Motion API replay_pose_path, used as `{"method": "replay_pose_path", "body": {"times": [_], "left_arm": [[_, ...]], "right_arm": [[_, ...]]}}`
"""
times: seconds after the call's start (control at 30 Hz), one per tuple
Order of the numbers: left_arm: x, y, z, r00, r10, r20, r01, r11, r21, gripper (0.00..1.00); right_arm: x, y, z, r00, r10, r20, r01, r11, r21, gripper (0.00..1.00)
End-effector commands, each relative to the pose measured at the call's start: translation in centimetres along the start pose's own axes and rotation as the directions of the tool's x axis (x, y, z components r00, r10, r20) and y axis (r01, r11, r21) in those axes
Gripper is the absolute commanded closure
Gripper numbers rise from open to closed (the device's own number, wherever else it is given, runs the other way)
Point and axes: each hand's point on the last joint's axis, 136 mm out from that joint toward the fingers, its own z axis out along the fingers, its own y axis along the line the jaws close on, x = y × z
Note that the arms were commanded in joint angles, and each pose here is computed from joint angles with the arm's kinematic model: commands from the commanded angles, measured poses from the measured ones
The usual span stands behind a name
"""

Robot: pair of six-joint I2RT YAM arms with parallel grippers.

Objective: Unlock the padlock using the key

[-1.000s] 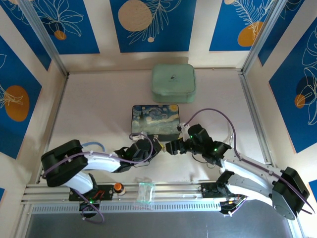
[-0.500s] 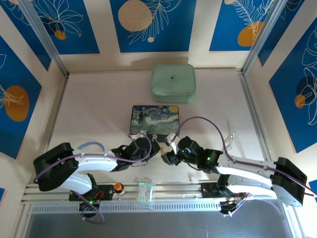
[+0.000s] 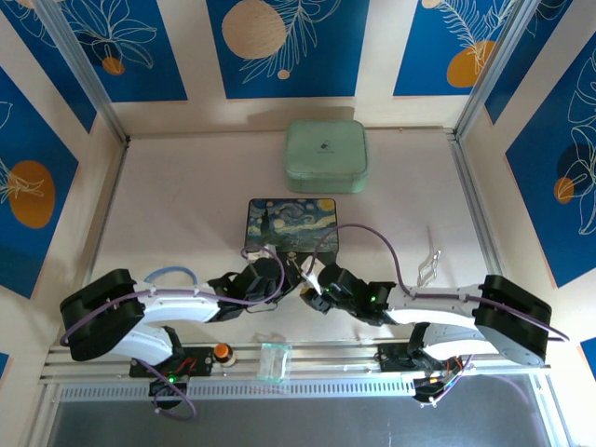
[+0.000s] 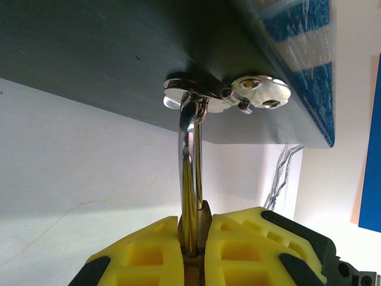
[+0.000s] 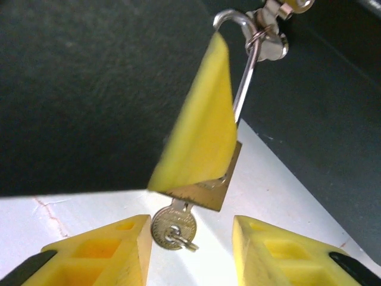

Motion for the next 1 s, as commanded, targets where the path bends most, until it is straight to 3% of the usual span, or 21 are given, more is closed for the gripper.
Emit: {"method": "replay_pose_path", "body": {"times": [0.0, 0.07, 0.17, 0.3, 0.37, 0.5, 0.77, 0.97], "left_arm": [[-0.5, -3.5, -0.6, 1.0, -0.012, 0.005, 0.011, 0.994, 0.107, 1.0], [-0.3, -3.4, -0.5, 1.0, -0.023, -0.004, 0.023, 0.994, 0.106, 1.0], [0.0, -3.2, -0.1, 0.999, -0.036, -0.018, 0.038, 0.993, 0.113, 1.0], [0.3, -3.1, 0.3, 0.998, -0.047, -0.035, 0.051, 0.991, 0.122, 1.0], [0.4, -2.9, 0.4, 0.998, -0.051, -0.041, 0.055, 0.991, 0.119, 1.0], [0.4, -1.7, 0.5, 0.997, -0.07, -0.029, 0.073, 0.991, 0.109, 1.0], [0.4, -1.1, 0.8, 0.996, -0.082, -0.024, 0.084, 0.99, 0.113, 1.0], [0.4, -1.1, 0.8, 0.995, -0.092, -0.03, 0.095, 0.989, 0.113, 1.0]], "right_arm": [[-2.5, -0.2, -0.2, 0.996, 0.025, 0.08, -0.027, 0.999, 0.021, 0.67], [-2.6, -0.2, 0.0, 0.996, 0.035, 0.082, -0.037, 0.999, 0.019, 0.72], [-2.8, 0.1, 0.5, 0.997, 0.047, 0.064, -0.047, 0.999, -0.005, 0.91], [-2.8, 0.6, 0.7, 0.995, 0.092, 0.041, -0.09, 0.994, -0.062, 0.98], [-3.0, 1.1, 0.3, 0.984, 0.169, 0.049, -0.159, 0.974, -0.164, 0.99], [-3.3, 1.0, -1.3, 0.927, 0.375, 0.034, -0.334, 0.86, -0.386, 0.99], [-1.7, -0.7, -1.6, 0.824, 0.553, -0.127, -0.54, 0.697, -0.472, 0.97], [0.1, -2.5, -0.5, 0.767, 0.614, -0.186, -0.635, 0.683, -0.361, 0.83]]}}
